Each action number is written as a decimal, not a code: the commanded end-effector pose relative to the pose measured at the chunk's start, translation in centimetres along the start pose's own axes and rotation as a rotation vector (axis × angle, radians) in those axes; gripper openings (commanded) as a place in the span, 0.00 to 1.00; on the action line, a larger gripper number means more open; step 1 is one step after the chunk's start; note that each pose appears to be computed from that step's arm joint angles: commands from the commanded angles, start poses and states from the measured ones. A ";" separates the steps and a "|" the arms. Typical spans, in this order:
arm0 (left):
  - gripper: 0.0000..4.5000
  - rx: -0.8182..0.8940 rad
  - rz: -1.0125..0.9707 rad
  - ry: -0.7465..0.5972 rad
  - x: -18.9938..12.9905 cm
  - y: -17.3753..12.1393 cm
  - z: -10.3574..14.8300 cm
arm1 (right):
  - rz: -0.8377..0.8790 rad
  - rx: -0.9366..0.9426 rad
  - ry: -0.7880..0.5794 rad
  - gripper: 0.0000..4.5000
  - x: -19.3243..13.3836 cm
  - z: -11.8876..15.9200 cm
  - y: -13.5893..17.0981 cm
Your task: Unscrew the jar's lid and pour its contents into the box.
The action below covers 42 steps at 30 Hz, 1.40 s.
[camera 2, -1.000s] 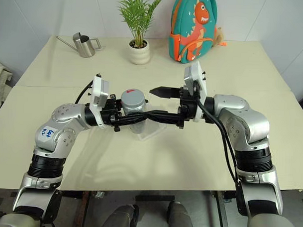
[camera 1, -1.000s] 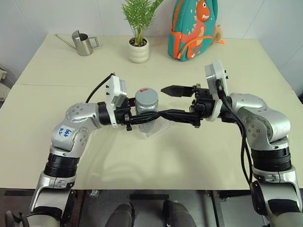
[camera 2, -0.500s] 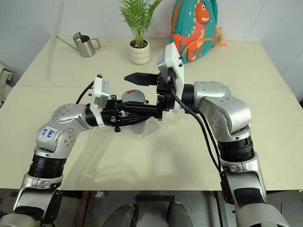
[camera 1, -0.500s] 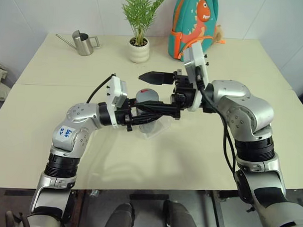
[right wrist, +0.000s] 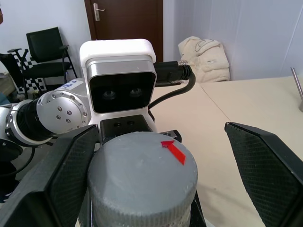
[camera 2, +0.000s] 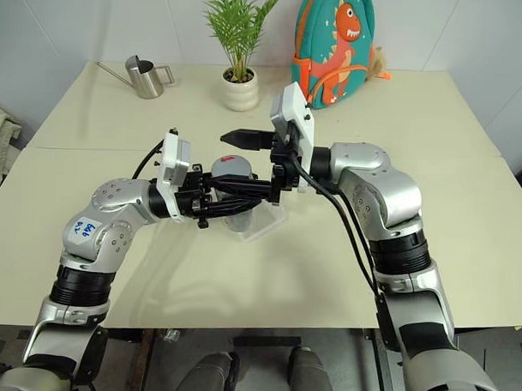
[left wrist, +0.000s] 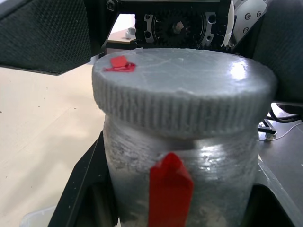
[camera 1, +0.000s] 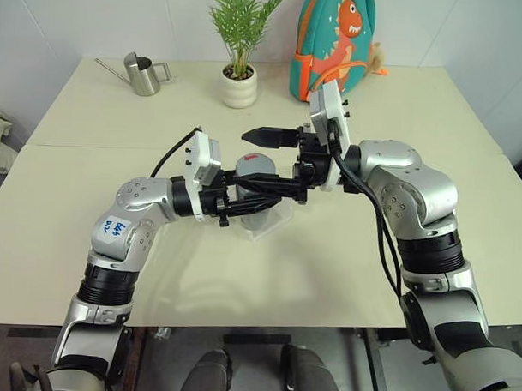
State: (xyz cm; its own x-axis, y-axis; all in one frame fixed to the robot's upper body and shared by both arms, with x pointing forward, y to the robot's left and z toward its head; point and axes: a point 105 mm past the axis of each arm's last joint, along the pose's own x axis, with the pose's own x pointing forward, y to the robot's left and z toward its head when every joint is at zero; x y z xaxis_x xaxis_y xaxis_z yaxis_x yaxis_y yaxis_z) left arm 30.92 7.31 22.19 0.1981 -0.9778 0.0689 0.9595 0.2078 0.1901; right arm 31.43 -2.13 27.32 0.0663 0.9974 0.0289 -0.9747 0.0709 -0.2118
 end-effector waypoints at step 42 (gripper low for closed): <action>0.46 0.034 -0.016 -0.020 0.0 -0.3 0.8 | 0.055 0.029 -0.084 0.56 -0.4 1.9 1.6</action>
State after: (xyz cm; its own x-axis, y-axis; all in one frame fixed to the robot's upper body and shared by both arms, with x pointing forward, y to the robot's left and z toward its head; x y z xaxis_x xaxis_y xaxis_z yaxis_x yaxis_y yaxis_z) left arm 30.98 7.46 22.15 0.1995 -0.9774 0.0694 0.9598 0.2092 0.1871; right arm 30.53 -2.58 26.88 0.0374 0.9985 0.0409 -0.9906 0.0425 -0.1298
